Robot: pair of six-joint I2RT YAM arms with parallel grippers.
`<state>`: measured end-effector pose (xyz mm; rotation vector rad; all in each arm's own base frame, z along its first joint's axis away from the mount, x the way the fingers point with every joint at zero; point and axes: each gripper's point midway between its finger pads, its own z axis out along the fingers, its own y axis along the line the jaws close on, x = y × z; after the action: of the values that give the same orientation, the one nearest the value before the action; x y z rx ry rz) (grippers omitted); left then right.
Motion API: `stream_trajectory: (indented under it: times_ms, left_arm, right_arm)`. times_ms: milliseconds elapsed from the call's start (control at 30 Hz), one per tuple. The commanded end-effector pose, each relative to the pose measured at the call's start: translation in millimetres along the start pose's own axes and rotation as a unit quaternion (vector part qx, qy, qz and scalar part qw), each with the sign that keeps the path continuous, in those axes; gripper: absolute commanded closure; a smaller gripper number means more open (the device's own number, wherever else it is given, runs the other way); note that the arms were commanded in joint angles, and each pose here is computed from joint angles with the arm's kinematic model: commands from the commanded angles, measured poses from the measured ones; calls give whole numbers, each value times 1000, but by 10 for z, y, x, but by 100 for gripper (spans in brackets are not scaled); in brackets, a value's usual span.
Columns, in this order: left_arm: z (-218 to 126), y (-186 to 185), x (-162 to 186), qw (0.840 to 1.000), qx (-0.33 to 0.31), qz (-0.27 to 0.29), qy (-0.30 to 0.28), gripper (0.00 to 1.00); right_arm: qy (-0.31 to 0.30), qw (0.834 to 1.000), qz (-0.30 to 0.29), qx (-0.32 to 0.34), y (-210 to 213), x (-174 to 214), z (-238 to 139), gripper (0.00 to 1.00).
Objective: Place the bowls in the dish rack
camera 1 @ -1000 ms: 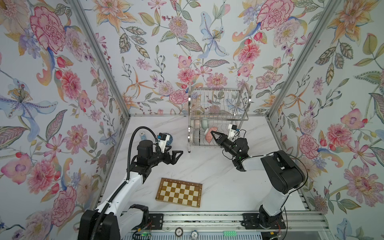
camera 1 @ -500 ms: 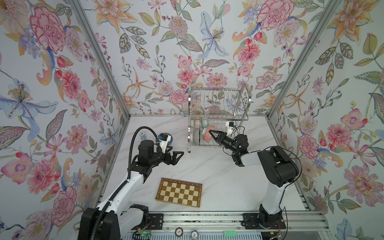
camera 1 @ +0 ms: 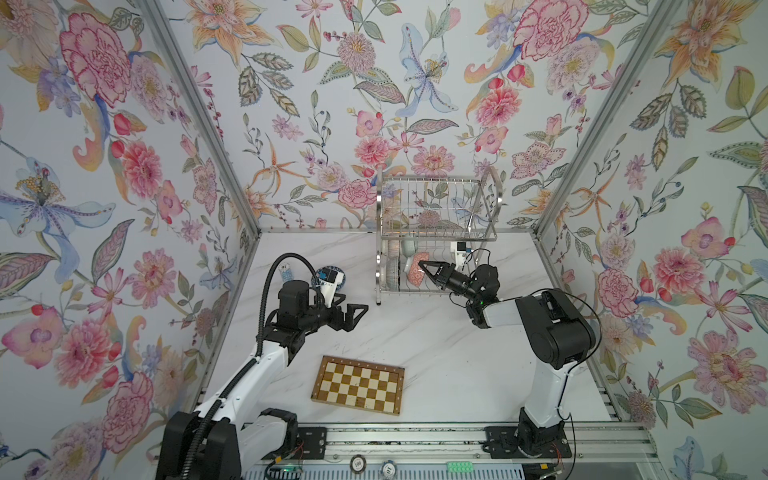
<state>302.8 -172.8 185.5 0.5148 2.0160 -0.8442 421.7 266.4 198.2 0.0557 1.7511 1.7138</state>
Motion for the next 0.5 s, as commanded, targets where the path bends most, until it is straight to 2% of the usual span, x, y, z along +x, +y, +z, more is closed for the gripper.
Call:
stream_trajectory:
  times_ms: [0,467]
  left_arm:
    - [19,-39,-5,1000,5,12,5,1]
    - [26,-19,6,1000,-1,12,9,1]
  right_arm:
    - [7,999,-33,-33,176,-83,40,100]
    - [17,999,-24,-30,69,-47,61,100]
